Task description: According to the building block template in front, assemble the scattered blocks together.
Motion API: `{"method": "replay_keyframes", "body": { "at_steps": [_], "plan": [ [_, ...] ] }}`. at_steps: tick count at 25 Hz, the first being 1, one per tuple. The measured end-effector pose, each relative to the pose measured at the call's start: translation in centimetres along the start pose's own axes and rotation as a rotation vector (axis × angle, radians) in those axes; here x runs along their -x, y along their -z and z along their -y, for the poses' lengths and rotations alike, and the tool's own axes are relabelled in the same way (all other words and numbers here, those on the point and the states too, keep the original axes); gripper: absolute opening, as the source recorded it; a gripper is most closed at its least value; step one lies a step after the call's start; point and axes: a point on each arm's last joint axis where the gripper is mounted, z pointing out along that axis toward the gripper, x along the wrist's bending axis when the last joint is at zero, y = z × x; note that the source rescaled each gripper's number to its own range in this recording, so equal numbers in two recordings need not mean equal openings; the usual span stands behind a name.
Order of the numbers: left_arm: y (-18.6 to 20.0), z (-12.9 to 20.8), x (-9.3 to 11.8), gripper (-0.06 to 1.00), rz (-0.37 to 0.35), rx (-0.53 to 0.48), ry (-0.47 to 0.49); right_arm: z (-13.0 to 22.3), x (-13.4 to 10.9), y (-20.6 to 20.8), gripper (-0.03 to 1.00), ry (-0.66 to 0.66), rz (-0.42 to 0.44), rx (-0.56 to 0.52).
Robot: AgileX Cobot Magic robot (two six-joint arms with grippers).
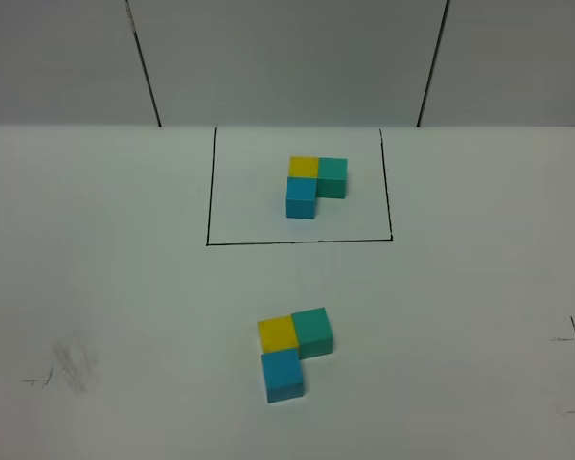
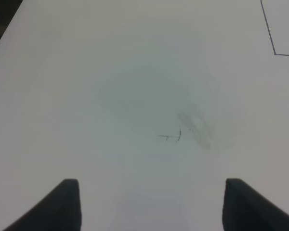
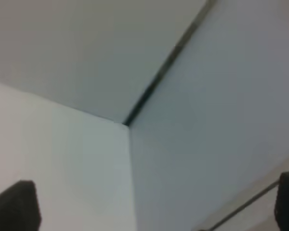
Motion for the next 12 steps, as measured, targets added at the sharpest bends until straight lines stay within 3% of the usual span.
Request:
{"method": "replay_keyframes", "body": {
  "at_steps": [3,6,12],
  "plan": [
    [0.0,0.0,0.0,0.37,0.0,0.0,0.0,4.2,-1.7,2.7,1.0,-0.155,-0.081,0.063],
    [0.0,0.0,0.0,0.37,0.0,0.0,-0.001,8.6,-3.7,2.8,0.97,-0.278,-0.113,0.039],
    [0.0,0.0,0.0,0.37,0.0,0.0,-0.002,14.5,-7.8,0.5,0.95,-0.348,-0.202,-0.056]
  ]
}}
